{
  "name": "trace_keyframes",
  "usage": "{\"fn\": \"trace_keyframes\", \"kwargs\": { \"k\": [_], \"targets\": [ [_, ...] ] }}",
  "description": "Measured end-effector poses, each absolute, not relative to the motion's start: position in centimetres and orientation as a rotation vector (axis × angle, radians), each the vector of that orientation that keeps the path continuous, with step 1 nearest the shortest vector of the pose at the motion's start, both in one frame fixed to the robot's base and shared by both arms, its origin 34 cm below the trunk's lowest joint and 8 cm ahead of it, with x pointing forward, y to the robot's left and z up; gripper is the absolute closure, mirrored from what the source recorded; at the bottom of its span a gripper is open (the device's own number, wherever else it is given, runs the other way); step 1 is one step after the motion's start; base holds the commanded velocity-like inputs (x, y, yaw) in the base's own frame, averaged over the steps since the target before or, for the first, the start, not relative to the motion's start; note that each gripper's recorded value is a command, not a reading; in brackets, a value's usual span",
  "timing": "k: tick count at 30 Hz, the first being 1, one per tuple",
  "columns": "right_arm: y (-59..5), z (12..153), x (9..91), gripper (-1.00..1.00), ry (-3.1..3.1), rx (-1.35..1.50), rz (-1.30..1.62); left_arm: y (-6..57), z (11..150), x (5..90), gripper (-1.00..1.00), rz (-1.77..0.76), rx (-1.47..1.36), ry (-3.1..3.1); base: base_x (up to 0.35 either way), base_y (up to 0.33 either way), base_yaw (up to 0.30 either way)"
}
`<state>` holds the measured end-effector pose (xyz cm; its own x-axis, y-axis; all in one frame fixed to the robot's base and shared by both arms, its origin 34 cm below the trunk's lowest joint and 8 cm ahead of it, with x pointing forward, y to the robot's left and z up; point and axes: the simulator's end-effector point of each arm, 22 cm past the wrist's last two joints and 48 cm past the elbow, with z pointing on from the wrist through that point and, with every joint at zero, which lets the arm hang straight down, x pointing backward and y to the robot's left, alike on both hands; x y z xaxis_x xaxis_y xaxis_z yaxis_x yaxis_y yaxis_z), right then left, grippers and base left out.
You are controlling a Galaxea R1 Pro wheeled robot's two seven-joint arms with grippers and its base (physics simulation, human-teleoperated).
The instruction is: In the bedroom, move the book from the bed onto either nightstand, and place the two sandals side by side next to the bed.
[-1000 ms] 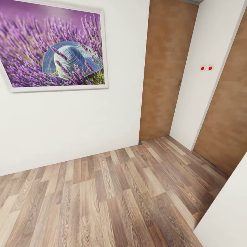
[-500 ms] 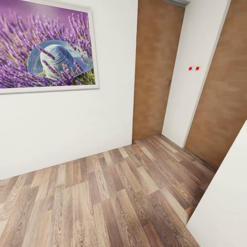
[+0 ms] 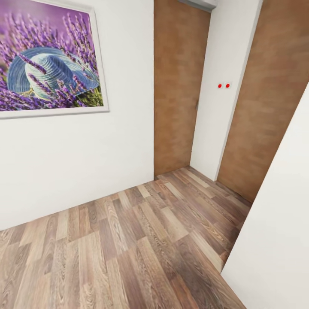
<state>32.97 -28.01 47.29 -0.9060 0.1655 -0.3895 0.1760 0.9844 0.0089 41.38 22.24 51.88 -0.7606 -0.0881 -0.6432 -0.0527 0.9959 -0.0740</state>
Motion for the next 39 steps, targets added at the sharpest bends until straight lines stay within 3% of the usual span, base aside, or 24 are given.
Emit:
{"fn": "trace_keyframes", "kwargs": {
  "k": [39],
  "targets": [
    [-28.04,47.29,32.96,-1.00,2.731,0.243,-0.038,22.20,51.88,41.37,-1.00,-0.067,-0.098,2.436,0.140,0.000,-0.021]
  ]
}}
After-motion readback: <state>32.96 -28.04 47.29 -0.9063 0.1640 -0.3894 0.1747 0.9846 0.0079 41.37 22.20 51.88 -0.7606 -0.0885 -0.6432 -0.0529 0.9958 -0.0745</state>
